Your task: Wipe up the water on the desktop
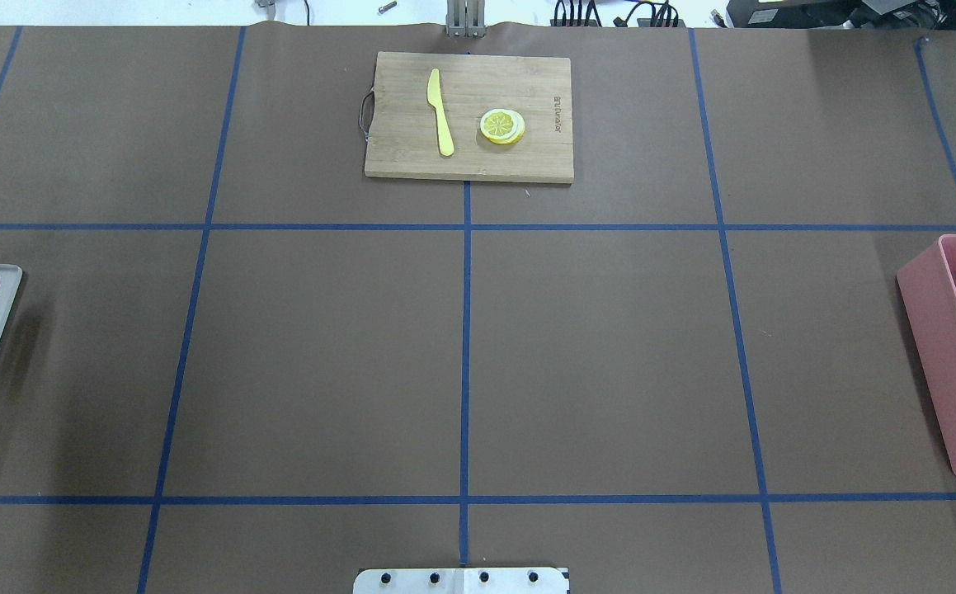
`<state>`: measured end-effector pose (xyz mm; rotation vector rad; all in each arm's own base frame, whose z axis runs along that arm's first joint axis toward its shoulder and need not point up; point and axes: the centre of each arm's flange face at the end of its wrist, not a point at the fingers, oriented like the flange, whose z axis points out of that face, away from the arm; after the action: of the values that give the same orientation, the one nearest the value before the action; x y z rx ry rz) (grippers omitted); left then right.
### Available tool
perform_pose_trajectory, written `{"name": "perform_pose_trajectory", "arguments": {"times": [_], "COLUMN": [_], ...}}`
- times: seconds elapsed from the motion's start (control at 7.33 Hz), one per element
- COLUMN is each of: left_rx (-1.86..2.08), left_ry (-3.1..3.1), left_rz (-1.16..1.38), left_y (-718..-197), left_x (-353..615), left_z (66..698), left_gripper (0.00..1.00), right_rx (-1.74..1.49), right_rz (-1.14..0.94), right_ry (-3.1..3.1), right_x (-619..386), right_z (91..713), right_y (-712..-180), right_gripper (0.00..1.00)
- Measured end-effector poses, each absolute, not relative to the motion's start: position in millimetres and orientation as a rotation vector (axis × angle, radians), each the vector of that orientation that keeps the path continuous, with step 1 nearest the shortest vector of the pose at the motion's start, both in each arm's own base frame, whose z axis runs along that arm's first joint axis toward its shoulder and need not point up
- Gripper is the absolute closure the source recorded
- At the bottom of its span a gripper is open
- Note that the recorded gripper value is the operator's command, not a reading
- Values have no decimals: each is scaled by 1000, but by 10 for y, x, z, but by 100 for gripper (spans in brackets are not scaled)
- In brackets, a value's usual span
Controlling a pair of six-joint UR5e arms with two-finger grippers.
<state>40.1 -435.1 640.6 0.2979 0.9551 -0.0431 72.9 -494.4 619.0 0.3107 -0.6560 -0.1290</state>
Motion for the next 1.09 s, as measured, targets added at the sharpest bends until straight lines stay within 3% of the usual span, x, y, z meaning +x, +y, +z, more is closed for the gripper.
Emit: {"name": "perform_pose_trajectory", "arguments": {"times": [0.55, 1.09], "left_rx": [301, 302], "left_ry": [954, 953], "left_rz": [-37, -36], "left_y": [-4365, -4366], "left_x": [404, 404], "left_z": [6409, 6410], "left_gripper": [64, 97], "right_rx": [307, 307], "right_rz": [-129, -128], "right_ry": [-656, -656], "right_x": [724, 725], "right_z": [6207, 6211], "right_y": [-4946, -4946], "right_gripper": [0, 0]}}
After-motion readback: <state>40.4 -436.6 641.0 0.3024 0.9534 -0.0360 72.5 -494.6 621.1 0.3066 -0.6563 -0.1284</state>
